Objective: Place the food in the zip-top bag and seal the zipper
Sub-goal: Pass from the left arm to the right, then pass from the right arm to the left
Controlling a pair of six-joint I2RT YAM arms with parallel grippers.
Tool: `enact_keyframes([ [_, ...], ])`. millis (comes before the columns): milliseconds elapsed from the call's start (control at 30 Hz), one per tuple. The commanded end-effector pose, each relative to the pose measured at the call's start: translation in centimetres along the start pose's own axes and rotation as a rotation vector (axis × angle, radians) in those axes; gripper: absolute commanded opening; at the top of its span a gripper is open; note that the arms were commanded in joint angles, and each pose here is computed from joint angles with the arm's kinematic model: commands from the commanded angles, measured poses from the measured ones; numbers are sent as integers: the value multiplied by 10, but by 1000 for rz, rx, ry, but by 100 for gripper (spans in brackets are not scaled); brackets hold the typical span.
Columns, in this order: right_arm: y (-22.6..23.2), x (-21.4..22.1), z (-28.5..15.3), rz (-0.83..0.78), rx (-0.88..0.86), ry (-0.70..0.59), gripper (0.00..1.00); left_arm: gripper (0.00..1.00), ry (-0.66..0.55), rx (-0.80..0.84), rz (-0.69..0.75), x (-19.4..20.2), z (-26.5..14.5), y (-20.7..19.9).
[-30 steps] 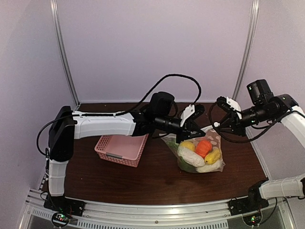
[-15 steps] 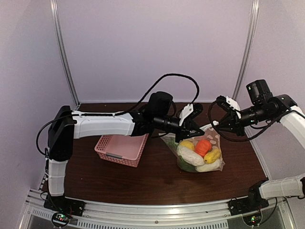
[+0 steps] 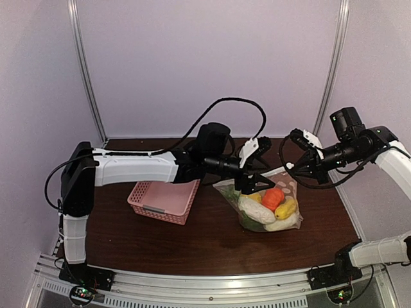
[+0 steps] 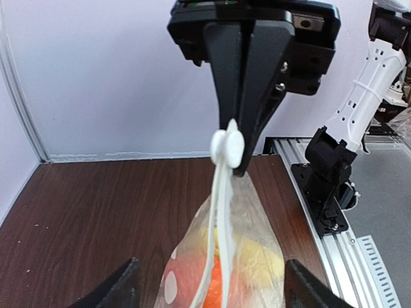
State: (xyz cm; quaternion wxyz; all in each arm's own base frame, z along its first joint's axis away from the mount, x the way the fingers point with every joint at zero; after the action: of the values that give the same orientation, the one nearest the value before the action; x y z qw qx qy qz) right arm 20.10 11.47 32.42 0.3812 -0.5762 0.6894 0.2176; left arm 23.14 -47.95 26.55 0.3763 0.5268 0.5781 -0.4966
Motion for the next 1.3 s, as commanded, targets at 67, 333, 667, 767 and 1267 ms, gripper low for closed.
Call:
enact_keyframes([
  [67, 8, -14, -11, -27, -40, -9, 0, 93, -168, -144, 112, -62, -41, -15],
  [333, 5, -18, -8, -36, -48, -10, 0, 98, -280, -91, 10, -72, -29, -20],
  [667, 3, -28, -10, -37, -51, -21, 0, 86, -239, -56, -12, -69, -12, -15],
  [767, 3, -33, -15, -45, -37, -31, 0, 74, -222, -14, -31, -70, -7, -15],
  [1267, 1, -28, -8, -18, -36, -33, 0, 41, -173, 81, -67, -56, -3, -20],
])
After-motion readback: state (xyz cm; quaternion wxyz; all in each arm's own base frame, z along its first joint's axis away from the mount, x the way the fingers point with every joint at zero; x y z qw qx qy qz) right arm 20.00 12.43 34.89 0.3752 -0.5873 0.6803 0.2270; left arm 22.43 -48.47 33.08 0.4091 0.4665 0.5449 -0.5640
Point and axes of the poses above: each gripper's point midway between its finger pads, its own z axis out along the fingers, its own y axis along the line the jaws close on, x = y × z, the point moved 9 cm from there along -z, back along the fingers, and after that the axes turned 10 degrees about -z, right-handed, at the moved point
